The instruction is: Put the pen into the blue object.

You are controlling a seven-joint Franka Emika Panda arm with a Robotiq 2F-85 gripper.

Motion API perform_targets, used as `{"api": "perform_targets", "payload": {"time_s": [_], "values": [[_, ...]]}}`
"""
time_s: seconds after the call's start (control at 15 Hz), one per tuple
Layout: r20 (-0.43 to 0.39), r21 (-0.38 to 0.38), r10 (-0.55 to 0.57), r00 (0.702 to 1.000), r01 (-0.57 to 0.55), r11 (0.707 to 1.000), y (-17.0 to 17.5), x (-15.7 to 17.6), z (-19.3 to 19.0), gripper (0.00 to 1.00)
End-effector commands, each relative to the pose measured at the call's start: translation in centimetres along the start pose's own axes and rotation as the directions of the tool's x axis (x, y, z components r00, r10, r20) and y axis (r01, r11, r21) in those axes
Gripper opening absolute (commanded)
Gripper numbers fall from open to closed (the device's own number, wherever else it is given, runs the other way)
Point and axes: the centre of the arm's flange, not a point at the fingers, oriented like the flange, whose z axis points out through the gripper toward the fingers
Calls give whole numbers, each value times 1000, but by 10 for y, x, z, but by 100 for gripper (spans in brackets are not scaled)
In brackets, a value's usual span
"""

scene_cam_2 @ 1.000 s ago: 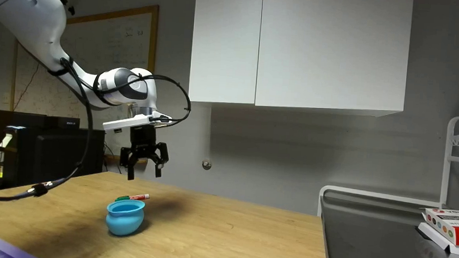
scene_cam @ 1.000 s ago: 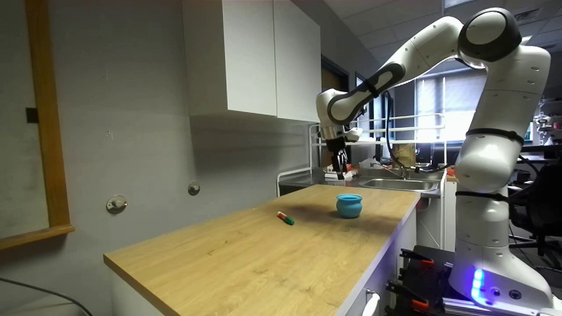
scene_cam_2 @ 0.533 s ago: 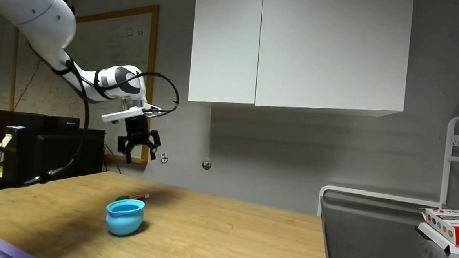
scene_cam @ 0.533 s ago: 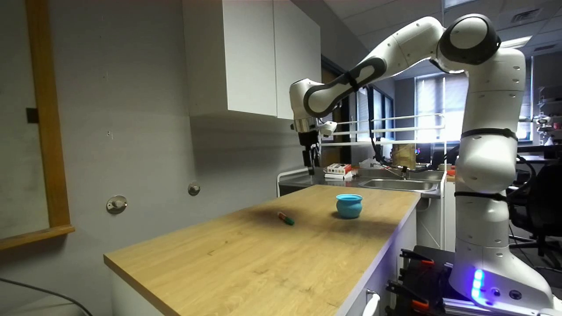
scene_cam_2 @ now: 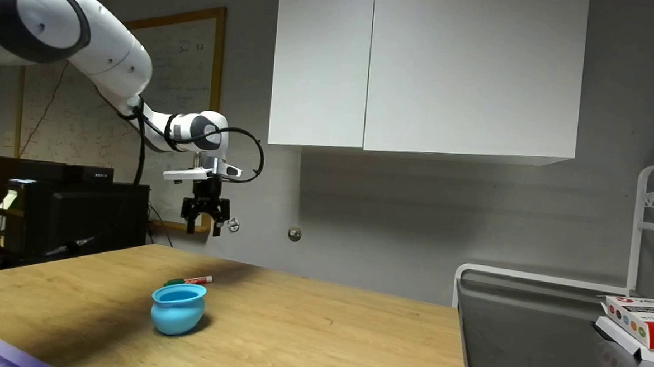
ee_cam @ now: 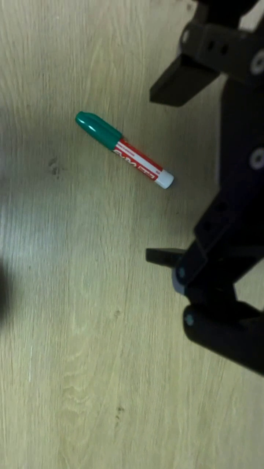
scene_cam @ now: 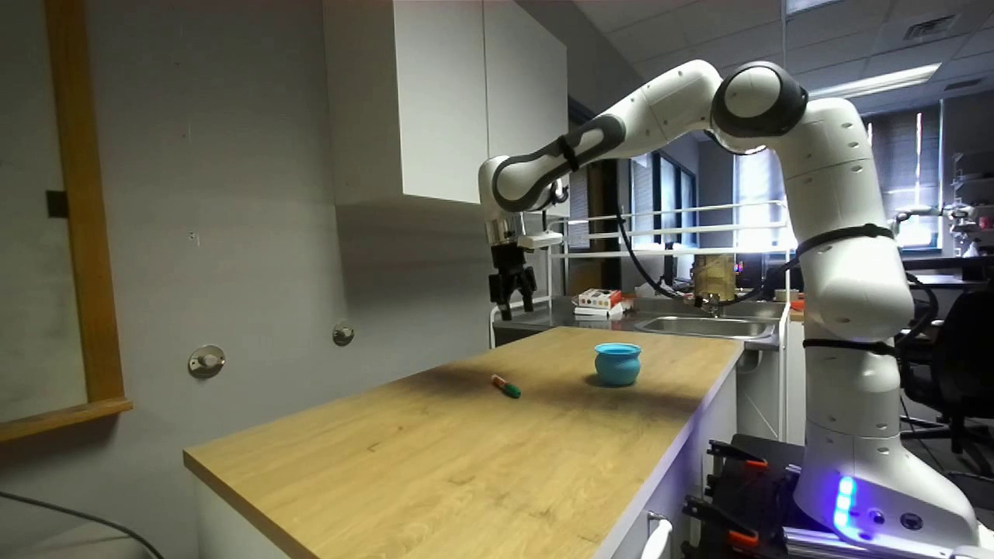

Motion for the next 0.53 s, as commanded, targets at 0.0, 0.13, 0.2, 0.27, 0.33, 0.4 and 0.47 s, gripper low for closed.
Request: {"api": "perform_targets", "payload": {"time_s": [0.0,0.13,0.2,0.27,0.33,0.4,0.47], "values": [[92,55,145,985,-150,987,0,47,32,100],[144,65,182,973,-193,979,-5,58,57,100],[166,67,195,967,-208,976,-9,62,65,100],[181,64,205,962,-220,973,-15,66,69,100],[196,71,208,958,-226,972,-21,70,71,100],[206,70,213,955,-231,970,-28,73,72,100],[213,69,214,953,-233,970,-34,75,72,100]]}}
